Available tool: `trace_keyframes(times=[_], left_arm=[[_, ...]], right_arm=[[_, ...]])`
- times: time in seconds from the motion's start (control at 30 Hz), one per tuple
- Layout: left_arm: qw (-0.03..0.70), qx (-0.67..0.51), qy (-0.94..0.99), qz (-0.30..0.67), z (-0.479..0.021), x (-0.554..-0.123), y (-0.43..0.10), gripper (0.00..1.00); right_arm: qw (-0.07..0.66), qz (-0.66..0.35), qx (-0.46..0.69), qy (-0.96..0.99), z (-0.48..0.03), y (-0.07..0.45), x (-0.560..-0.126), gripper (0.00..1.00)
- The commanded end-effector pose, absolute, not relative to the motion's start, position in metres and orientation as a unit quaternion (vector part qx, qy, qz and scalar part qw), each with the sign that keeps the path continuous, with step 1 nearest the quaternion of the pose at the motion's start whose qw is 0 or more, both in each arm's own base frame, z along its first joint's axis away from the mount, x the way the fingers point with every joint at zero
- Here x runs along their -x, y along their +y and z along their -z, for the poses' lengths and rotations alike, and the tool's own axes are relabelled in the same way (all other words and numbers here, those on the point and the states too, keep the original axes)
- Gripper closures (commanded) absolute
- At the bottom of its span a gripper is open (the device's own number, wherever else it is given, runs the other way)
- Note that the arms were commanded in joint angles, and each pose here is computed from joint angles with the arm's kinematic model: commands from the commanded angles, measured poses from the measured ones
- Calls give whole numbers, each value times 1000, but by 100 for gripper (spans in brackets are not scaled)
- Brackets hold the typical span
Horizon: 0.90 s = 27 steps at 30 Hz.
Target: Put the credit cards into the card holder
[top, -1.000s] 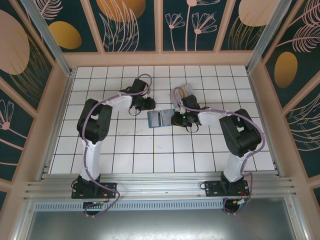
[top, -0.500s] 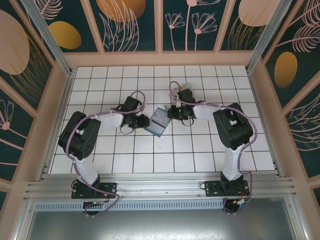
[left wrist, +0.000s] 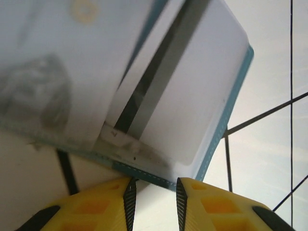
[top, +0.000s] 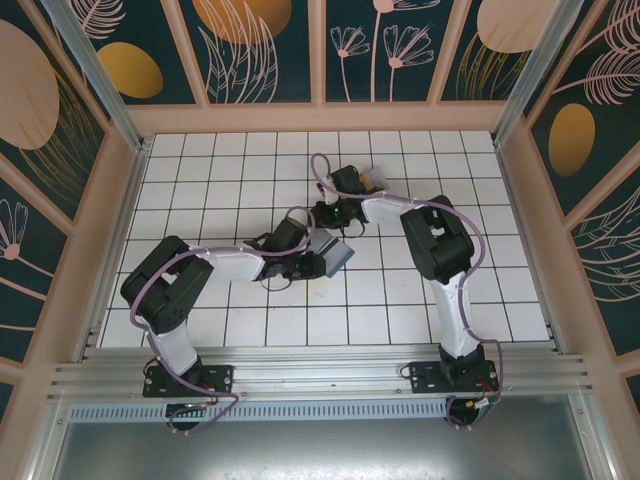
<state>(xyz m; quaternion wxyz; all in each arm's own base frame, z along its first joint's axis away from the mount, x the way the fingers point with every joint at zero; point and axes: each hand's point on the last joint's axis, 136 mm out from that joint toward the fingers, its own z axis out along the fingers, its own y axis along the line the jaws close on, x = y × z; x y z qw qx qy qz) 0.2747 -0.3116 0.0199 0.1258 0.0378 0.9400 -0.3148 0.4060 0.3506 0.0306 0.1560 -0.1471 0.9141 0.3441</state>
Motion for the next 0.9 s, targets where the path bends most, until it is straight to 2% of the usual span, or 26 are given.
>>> trace_keyframes(times=[0.0,0.17,0.33,0.5,0.63,0.87], left_arm=[[94,-40,937,333,-15,-265,-333,68],[101,-53,929,351,-24,-269,-356,68],[125,-66,920,365,-49,-277,-368,65],[181,-64,919,344,-78,-287,-353,60],[223,-59,910,345,-104,-295,-347,59],[283,-65,904,315,-132,-318,-341,57]], right_arm=[[87,-366,190,907,-17,364,-370,78],[69,-382,223,894,-23,372,-361,78],[86,-404,224,883,-46,372,-367,78],[151,-383,206,888,-82,358,-392,76],[222,-372,157,888,-123,323,-425,74],[312,-353,106,876,-176,276,-444,72]])
